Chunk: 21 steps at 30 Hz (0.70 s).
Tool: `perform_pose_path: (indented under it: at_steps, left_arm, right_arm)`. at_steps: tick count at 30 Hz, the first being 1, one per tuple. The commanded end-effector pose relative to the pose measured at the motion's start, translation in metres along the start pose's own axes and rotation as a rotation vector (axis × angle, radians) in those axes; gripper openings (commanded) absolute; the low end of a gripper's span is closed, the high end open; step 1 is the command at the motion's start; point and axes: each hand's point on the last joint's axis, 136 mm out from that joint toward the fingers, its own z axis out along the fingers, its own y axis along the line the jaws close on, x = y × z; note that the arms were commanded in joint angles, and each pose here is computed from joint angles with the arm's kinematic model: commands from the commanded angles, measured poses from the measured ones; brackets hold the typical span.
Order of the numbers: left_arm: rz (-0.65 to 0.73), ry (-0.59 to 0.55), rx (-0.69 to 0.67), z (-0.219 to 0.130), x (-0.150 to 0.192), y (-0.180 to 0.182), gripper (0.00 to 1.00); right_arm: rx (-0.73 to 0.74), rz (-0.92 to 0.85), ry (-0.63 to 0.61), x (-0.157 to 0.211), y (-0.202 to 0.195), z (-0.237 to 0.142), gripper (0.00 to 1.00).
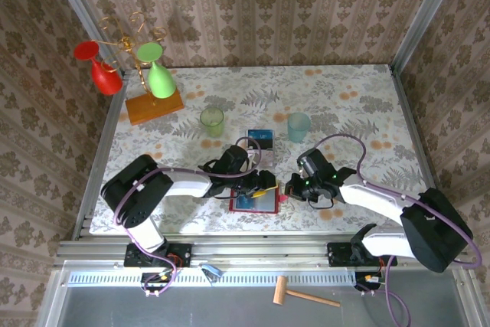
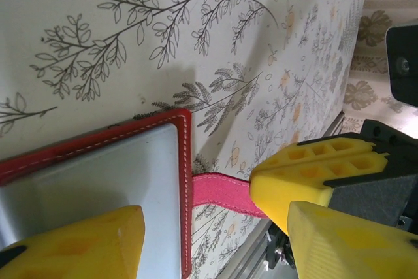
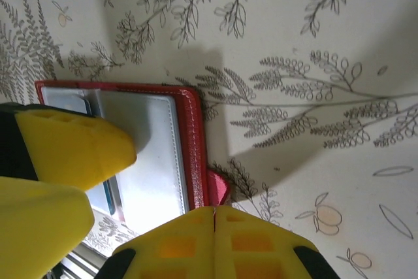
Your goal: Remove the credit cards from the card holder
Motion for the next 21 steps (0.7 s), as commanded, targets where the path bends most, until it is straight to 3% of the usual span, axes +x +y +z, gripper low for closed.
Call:
perform_pose_path:
  at_steps: [1, 12, 21]
  left_arm:
    - [0.012, -0.067, 0.062, -0.014, -0.012, -0.016, 0.6]
    - [0.057, -0.164, -0.113, -0.065, -0.02, 0.006, 0.56]
    - [0.041, -0.179, -0.192, -0.084, -0.01, 0.029, 0.53]
  right_arm:
    - [0.013, -0.031, 0.004, -0.008, 0.003, -0.001, 0.02]
    - [0.033, -0.081, 0.09, -0.016, 0.013, 0.012, 0.0]
    - [0.08, -0.051, 0.065, -0.008, -0.003, -0.001, 0.02]
